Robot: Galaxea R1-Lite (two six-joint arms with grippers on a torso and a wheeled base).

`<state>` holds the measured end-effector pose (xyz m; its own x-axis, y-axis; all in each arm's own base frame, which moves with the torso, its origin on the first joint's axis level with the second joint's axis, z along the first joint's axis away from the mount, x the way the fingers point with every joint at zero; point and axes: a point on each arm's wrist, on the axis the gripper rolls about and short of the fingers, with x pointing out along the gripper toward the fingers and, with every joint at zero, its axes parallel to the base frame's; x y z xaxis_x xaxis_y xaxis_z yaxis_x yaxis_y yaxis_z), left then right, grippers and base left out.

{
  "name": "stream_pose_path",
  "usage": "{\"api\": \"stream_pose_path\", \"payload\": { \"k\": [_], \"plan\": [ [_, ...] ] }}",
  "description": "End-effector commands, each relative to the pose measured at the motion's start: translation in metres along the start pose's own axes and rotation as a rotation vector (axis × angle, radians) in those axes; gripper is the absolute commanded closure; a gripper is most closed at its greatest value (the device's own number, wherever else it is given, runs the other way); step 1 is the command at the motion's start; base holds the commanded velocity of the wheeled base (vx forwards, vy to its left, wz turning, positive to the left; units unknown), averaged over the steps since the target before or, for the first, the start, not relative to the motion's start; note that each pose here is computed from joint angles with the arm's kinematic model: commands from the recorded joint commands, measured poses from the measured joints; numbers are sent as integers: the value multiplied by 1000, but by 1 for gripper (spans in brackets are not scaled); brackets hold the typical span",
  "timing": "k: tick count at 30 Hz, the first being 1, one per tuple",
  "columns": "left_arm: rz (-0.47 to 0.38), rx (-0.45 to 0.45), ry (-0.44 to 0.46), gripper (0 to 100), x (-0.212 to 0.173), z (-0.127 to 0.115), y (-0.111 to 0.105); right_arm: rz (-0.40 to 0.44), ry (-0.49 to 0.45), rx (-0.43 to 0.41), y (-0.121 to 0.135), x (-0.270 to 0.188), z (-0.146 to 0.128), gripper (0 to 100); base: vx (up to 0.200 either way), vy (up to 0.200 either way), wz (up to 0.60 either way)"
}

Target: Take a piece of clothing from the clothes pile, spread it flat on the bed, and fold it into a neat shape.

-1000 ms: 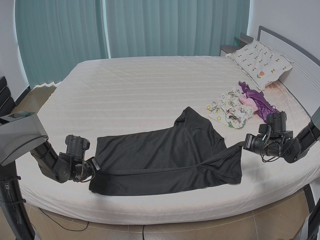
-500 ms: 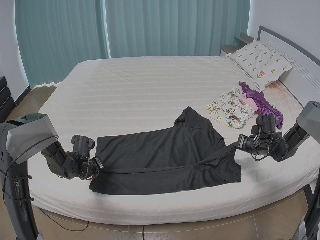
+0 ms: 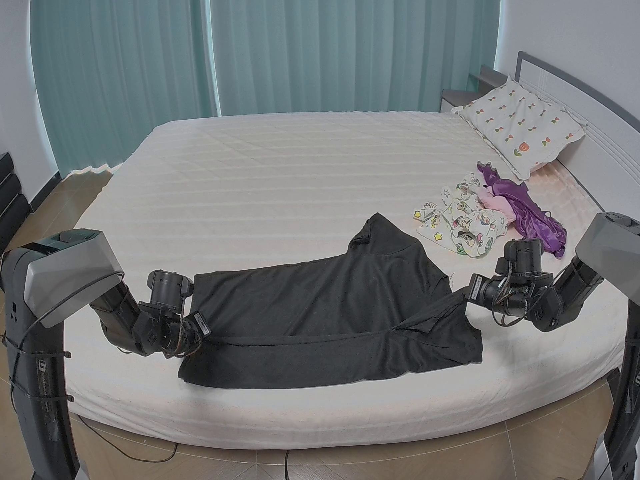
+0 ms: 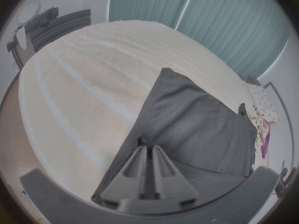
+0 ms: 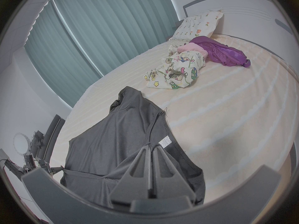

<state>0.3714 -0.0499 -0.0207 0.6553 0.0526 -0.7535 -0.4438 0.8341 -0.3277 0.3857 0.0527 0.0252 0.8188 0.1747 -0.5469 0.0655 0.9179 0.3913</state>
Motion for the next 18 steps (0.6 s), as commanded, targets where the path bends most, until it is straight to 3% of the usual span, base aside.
{"api": "stream_pose_path", "payload": {
  "k": [1,7,18],
  "plan": [
    [-5,-2,-4,0,3,1,-2,3,7,9,1,2,-2,100,0,0,0],
    [2,-5,-6,0,3,1,0,11,4,14,5,-2,-2,100,0,0,0],
    [8,-118,-52,0,-20,25,18,13,43,10,8,-49,-9,100,0,0,0]
  ]
}}
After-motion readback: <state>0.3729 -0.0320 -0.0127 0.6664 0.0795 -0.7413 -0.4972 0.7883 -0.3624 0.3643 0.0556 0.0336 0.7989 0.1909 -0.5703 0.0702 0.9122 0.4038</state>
